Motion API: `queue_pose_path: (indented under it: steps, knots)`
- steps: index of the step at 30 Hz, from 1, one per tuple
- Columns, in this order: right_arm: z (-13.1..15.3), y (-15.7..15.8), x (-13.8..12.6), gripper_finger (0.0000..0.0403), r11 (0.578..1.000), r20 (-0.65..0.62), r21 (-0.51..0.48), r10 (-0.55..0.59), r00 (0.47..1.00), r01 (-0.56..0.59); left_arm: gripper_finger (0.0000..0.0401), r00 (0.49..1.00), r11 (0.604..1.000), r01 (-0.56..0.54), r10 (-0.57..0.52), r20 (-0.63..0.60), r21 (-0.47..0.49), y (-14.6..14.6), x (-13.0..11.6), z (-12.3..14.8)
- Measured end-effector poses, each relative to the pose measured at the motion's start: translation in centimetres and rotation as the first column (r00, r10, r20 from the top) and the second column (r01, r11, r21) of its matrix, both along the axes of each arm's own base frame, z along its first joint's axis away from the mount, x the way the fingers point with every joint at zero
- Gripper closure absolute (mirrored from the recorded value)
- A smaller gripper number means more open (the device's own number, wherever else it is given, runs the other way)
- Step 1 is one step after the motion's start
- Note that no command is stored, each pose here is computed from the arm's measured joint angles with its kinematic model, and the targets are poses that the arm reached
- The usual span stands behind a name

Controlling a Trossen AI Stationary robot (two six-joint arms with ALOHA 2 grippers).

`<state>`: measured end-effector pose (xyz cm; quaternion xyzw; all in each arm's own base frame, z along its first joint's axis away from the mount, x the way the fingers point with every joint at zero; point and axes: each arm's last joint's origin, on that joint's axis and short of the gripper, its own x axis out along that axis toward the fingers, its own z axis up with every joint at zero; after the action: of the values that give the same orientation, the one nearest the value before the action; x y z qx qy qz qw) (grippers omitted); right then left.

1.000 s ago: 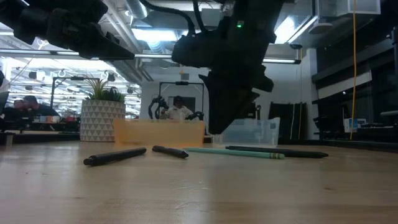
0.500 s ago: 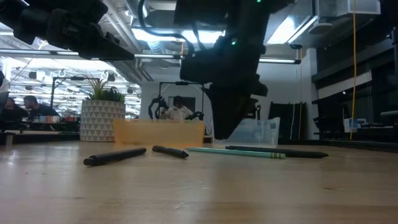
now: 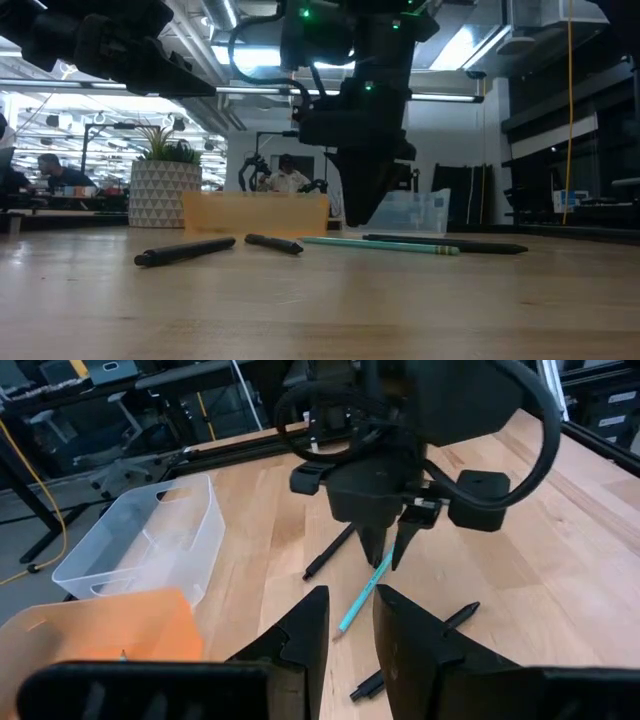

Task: Sort pens & pencils
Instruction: Put the light blue pencil into the orange bin

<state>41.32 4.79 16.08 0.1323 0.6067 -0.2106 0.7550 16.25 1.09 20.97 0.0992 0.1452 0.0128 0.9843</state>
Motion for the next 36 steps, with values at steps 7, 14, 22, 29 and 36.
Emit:
queue_pose_path:
  steps: [7, 14, 22, 29, 36]
  knots:
    - [0.1, -0.7, -0.1, 0.0293, 1.0, -0.02, -0.008, 0.02, 1.0, -0.02, 0.0325, 1.0, 1.0, 0.0, 0.0, 0.0, 0.0, 0.0, 0.0, 0.0]
    - [0.1, -0.7, 0.1, 0.0292, 1.0, 0.003, -0.007, 0.026, 1.0, -0.026, 0.0325, 1.0, 1.0, 0.0, 0.0, -0.012, -0.001, 0.0, 0.0, -0.1]
    - [0.1, -0.7, 0.2, 0.0292, 1.0, 0.014, -0.008, 0.026, 1.0, -0.026, 0.0325, 1.0, 1.0, 0.0, 0.0, -0.014, -0.002, 0.0, 0.0, -0.1]
    - [-1.8, -0.7, -0.3, 0.0292, 0.999, 0.029, -0.003, 0.043, 0.999, -0.043, 0.0325, 1.0, 1.0, -0.001, 0.001, -0.015, -0.003, 0.0, 0.0, -0.1]
    - [-2.9, -0.8, -1.1, 0.0292, 0.998, 0.011, 0.053, 0.024, 1.0, -0.025, 0.0325, 1.0, 1.0, -0.001, 0.001, -0.015, -0.003, 0.0, 0.0, -0.1]
